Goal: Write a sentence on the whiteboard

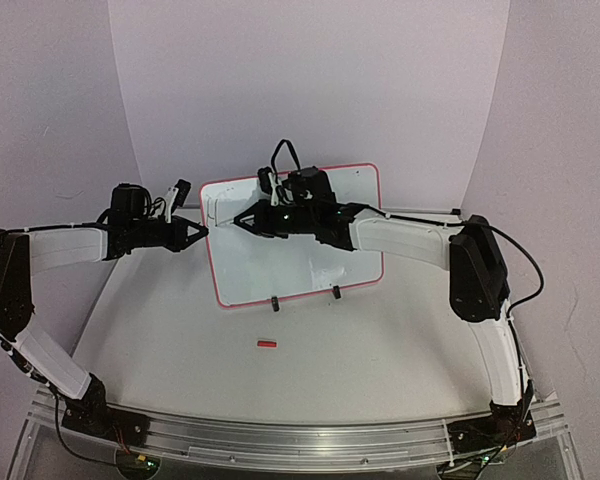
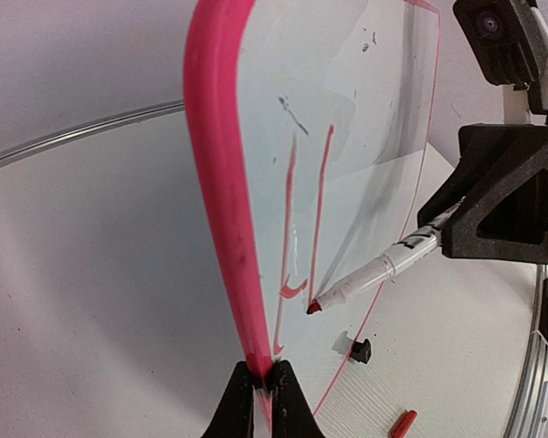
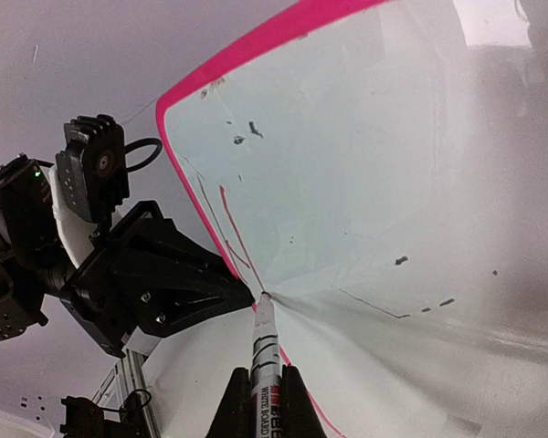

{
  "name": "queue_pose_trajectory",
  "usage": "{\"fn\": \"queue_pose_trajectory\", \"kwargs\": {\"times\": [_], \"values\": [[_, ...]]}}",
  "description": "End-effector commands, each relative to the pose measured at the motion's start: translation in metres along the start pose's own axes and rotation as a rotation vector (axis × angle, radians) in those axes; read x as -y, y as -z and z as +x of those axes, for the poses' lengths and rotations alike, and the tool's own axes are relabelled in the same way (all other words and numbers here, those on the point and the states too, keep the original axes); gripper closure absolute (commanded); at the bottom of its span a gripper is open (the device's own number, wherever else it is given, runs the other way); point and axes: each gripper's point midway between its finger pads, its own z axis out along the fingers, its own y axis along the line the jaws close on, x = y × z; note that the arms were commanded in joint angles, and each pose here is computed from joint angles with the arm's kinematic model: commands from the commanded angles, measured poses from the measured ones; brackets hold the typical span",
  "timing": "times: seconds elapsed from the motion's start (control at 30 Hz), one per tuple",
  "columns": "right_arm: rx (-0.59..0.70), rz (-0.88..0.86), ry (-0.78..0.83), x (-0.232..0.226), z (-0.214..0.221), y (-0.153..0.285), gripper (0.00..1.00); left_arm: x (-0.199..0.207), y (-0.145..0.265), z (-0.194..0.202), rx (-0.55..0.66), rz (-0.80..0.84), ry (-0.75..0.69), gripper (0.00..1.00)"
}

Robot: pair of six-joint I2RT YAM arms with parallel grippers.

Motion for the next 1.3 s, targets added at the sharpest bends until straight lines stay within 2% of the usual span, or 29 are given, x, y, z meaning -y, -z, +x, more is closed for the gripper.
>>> {"fn": "queue_pose_trajectory", "kwargs": {"times": [0.0, 0.37, 0.53, 1.27], "values": [[0.002, -0.008, 0.006, -0.002, -0.002, 0.002, 1.00, 0.000, 0.003, -0.011, 0.010, -0.027, -0.058, 1.00], [0.063, -0.077, 0.111, -0.057, -0.035, 0.043, 1.00, -0.001, 0.002, -0.009, 0.006, -0.030, -0.058, 1.00], [0.101, -0.059, 0.140, -0.065, -0.046, 0.062, 1.00, -0.001, 0.002, -0.009, 0.007, -0.031, -0.060, 1.00], [0.129, 0.023, 0.077, -0.017, -0.052, 0.042, 1.00, -0.003, 0.002, -0.009, 0.002, -0.037, -0.062, 1.00]]}}
